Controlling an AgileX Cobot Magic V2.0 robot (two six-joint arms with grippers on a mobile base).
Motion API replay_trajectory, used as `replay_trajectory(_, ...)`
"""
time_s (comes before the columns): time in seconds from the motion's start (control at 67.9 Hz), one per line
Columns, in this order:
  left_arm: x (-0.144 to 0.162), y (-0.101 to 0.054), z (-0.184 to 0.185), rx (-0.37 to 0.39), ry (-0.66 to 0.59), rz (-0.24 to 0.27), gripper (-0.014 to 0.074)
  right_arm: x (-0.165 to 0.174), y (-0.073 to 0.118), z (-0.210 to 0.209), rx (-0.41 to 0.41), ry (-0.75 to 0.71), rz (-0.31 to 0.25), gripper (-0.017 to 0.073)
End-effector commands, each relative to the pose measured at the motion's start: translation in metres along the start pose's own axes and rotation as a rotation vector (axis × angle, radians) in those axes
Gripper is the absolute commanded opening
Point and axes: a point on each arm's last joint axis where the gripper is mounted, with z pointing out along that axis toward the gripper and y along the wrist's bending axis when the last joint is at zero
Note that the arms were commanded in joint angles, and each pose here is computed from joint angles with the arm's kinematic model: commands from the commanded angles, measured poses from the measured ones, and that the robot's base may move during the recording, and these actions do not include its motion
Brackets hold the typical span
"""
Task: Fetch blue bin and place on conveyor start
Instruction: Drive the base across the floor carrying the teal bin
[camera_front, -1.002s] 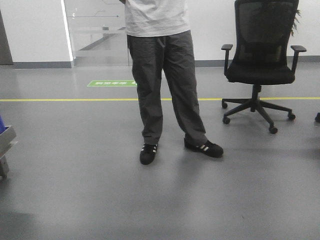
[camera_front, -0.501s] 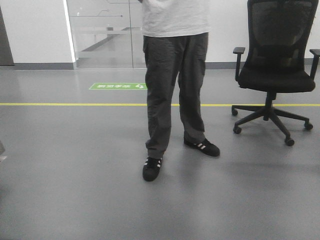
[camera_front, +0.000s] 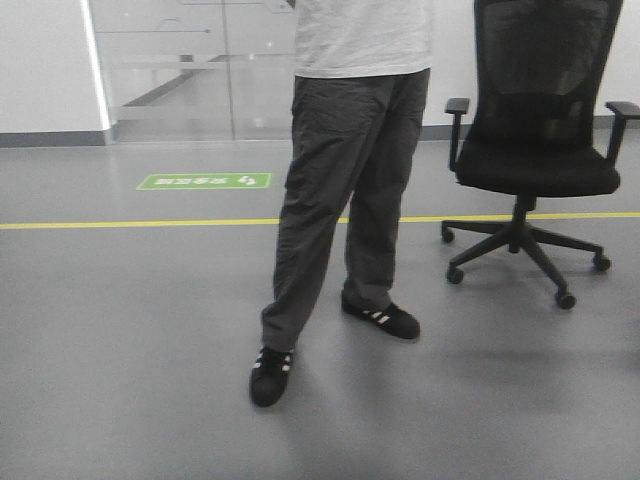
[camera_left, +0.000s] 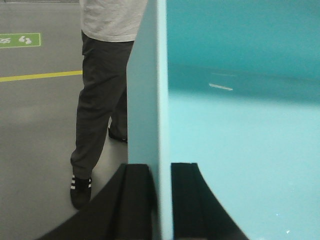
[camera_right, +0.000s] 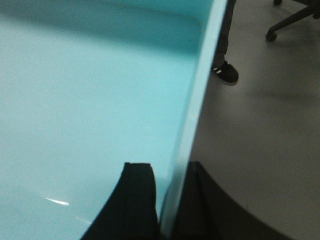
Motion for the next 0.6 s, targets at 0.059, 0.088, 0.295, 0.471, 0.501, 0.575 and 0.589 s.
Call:
replay_trajectory(0.059,-0.012,-0.002,-0.009,0.028,-0.087,-0.035,-0.0111,-0.011,-0.001,-0.006,0.007,-0.117,-0.034,-0.0153)
replay_trajectory(0.088,-0.012,-0.002,-0.009,0.028,-0.087,-0.035,-0.0111,-0.012,-0.001,-0.006,0.006,-0.130,-0.034,-0.0153)
replay_trajectory(0.295,-0.012,-0.002,-0.009,0.028,-0.087,-0.035,-0.0111,-0.020,0.000,-0.008,0.000,-0.216,-0.034,-0.0153)
replay_trajectory(0.471,-0.012,-0.002,-0.009,0.028,-0.087,-0.035,-0.0111,-0.023,0.000,-0.008,-0.002,-0.246,-0.034,-0.0153)
replay_trajectory(0.501,-0.012,-0.002,-0.009,0.028,-0.087,-0.035,-0.0111,-0.023,0.000,-0.008,-0.002,-0.253,-0.035,-0.0153)
replay_trajectory(0.575,-0.012,-0.002,-0.009,0.028,-0.087,-0.035,-0.0111,-0.025,0.000,-0.009,-0.003,-0.270,-0.035,-0.0153)
replay_trajectory(0.589,-0.012,-0.002,-0.009,0.028,-0.087,-0.035,-0.0111,-0.025,0.000,-0.009,-0.004,-0.275,-0.035,-0.0153)
